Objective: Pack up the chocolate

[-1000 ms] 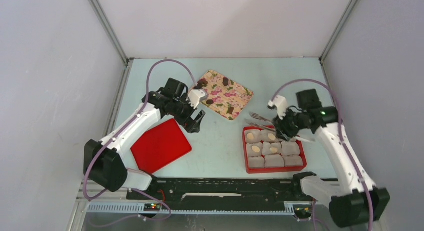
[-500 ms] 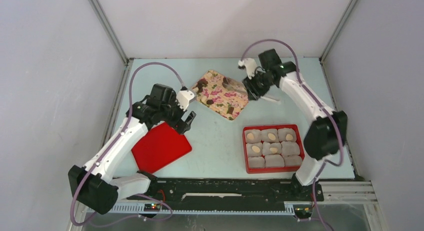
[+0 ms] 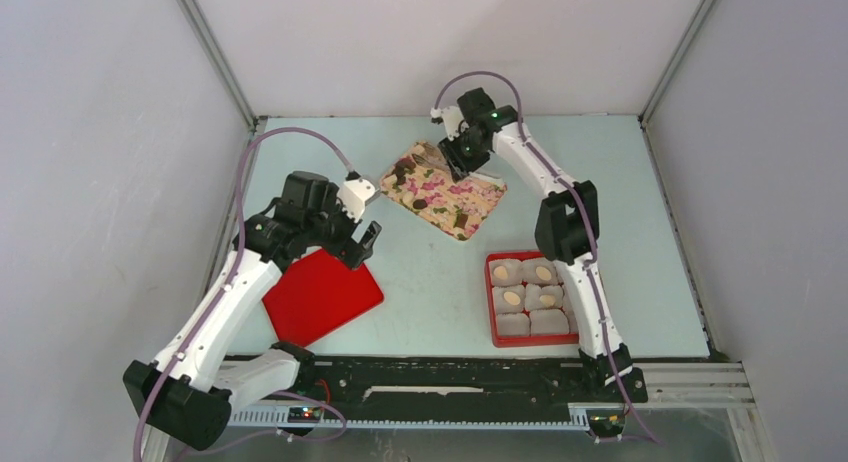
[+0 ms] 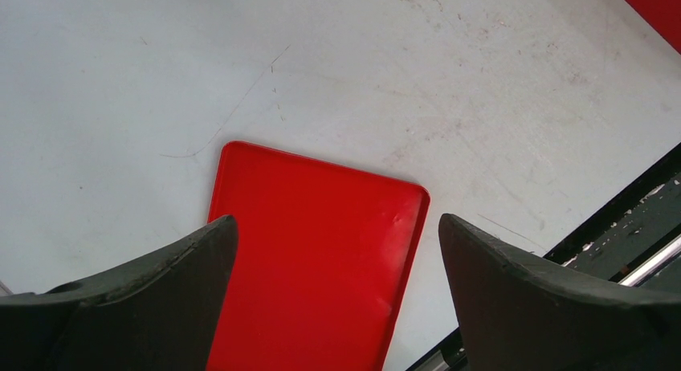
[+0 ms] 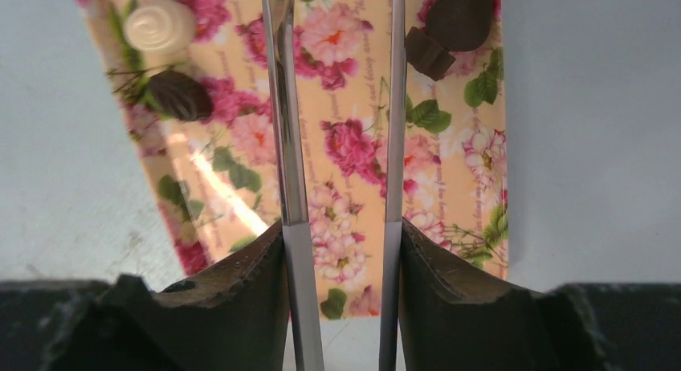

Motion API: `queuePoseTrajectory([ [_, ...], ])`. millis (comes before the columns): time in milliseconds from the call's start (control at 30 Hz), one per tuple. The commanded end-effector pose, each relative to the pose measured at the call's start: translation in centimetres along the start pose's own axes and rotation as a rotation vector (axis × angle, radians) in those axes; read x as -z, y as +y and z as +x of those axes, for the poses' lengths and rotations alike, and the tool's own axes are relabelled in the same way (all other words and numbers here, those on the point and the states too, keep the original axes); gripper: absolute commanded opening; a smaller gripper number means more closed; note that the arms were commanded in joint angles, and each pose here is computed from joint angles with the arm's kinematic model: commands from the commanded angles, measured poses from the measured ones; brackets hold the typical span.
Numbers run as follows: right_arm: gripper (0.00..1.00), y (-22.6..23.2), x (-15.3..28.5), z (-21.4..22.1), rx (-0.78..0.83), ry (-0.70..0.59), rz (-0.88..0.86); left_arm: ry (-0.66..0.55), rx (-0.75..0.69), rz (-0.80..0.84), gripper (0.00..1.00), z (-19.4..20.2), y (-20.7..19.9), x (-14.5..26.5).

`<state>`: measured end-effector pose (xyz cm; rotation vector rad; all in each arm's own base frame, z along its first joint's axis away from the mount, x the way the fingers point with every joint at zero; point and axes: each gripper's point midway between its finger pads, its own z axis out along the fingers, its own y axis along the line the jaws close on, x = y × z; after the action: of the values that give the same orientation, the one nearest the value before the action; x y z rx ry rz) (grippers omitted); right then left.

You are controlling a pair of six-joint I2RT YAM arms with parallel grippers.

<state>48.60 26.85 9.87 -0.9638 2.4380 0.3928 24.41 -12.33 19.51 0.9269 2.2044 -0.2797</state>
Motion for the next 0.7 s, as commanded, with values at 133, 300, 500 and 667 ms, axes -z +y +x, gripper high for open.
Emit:
queuePoseTrajectory([
  [133, 0.49, -0.9, -1.4, -3.8, -0.021, -0.108, 0.12, -0.003, 0.008, 0.0, 0.98, 0.6, -0.2, 0.3],
  [300, 0.49, -1.0, -2.7, -4.0, -0.014, -0.118, 0.122, 0.002, 0.011, 0.005, 0.98, 0.7, -0.2, 0.1],
  [500, 0.49, -1.9, -4.2, -4.6, -0.004, -0.153, 0.157, 0.001, 0.015, 0.002, 0.98, 0.7, -0.2, 0.3],
  [667, 0.48, -2.0, -5.3, -4.4, 0.005, -0.153, 0.153, 0.001, 0.021, -0.002, 0.98, 1.0, -0.2, 0.4],
])
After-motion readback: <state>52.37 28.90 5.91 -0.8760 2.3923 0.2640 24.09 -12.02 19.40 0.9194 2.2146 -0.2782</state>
